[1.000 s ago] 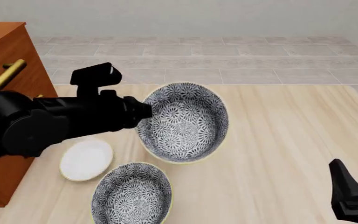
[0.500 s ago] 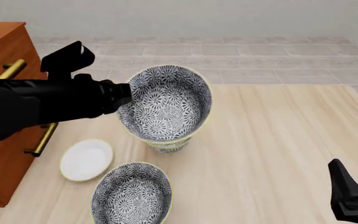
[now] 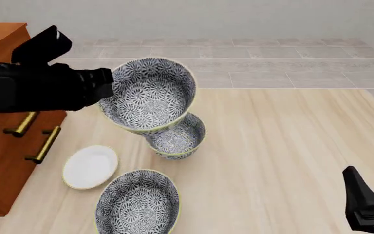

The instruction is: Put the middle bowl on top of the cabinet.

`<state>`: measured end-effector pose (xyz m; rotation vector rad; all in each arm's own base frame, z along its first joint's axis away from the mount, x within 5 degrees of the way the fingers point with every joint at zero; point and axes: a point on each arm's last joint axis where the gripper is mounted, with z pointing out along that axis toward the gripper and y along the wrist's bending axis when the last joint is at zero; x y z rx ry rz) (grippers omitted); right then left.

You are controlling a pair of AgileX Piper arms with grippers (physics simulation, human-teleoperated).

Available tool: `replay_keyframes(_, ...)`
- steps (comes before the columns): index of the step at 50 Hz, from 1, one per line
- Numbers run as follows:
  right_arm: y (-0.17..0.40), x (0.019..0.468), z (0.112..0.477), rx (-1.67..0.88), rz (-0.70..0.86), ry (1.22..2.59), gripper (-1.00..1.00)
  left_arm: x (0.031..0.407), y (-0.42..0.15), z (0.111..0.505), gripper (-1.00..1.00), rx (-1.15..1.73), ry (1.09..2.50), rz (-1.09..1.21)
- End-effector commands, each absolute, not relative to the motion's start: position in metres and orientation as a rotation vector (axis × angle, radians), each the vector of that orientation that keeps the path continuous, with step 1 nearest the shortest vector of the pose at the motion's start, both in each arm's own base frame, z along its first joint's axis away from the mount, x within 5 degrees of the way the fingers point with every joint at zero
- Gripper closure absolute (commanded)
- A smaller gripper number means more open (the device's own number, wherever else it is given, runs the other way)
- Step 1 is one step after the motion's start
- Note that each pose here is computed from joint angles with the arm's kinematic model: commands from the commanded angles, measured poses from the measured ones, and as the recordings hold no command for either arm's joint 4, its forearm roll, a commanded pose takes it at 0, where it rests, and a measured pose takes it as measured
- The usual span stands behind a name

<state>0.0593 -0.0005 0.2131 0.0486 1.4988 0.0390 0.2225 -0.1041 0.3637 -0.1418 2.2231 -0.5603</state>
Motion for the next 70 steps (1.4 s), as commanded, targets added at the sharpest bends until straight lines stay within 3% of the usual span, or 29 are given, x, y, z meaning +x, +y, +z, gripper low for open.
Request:
replay_keyframes(1, -0.001, 0.059, 0.213, 0.051, 0.041, 1.497, -1.0, 0.223, -0.093, 0.373, 1.0, -0.231, 2.231, -0.556)
replay_keyframes(70, 0.0, 0.059, 0.213, 0.042, 0.038, 1.499, -1.0, 0.226, -0.028, 0.403, 1.0, -0.628, 2.261, -0.398)
